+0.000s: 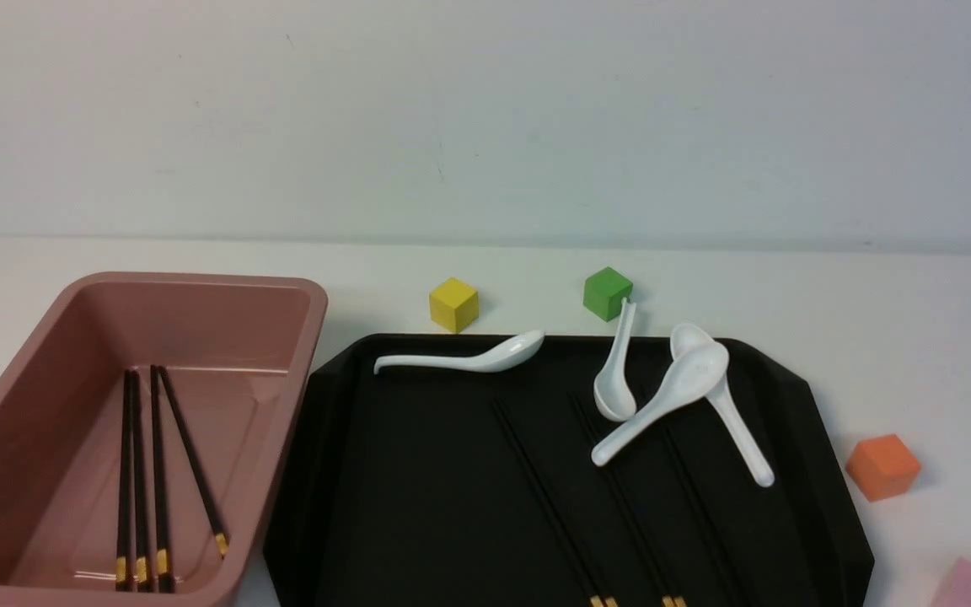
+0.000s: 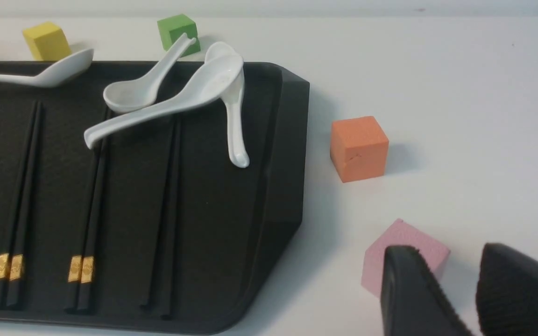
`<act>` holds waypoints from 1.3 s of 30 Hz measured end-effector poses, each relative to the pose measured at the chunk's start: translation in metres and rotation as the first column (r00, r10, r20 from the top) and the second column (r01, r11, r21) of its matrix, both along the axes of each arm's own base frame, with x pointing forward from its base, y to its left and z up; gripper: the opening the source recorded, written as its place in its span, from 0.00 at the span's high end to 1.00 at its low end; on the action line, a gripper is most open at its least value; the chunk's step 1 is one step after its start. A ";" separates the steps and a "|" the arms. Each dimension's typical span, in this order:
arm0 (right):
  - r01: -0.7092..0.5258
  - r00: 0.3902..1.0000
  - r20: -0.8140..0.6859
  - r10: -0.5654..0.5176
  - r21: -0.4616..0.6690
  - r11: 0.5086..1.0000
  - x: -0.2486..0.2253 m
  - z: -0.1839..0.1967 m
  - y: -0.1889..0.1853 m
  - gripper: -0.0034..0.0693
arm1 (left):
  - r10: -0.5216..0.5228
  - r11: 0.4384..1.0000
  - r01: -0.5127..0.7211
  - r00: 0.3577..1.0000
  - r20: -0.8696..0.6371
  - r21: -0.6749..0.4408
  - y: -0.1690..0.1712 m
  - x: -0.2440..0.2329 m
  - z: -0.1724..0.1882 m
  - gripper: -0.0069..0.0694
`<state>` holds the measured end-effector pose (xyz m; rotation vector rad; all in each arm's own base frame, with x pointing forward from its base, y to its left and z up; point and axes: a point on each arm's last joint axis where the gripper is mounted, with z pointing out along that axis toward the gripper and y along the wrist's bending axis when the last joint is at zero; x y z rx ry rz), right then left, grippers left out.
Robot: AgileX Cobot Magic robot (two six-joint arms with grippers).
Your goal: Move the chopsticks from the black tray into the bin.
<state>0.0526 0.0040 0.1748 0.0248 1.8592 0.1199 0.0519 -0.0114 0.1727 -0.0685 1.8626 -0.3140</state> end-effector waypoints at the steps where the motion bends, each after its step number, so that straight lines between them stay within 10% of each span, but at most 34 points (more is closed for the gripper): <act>1: 0.000 1.000 0.000 0.000 0.000 1.000 0.000 0.000 0.000 0.62 | 0.000 1.000 0.000 1.000 -0.003 0.003 0.000 0.000 -0.001 0.91; 39: 0.000 1.000 0.000 0.000 0.000 1.000 0.000 0.000 0.000 0.62 | 0.001 1.000 -0.001 1.000 -0.009 0.002 0.000 0.000 -0.001 0.87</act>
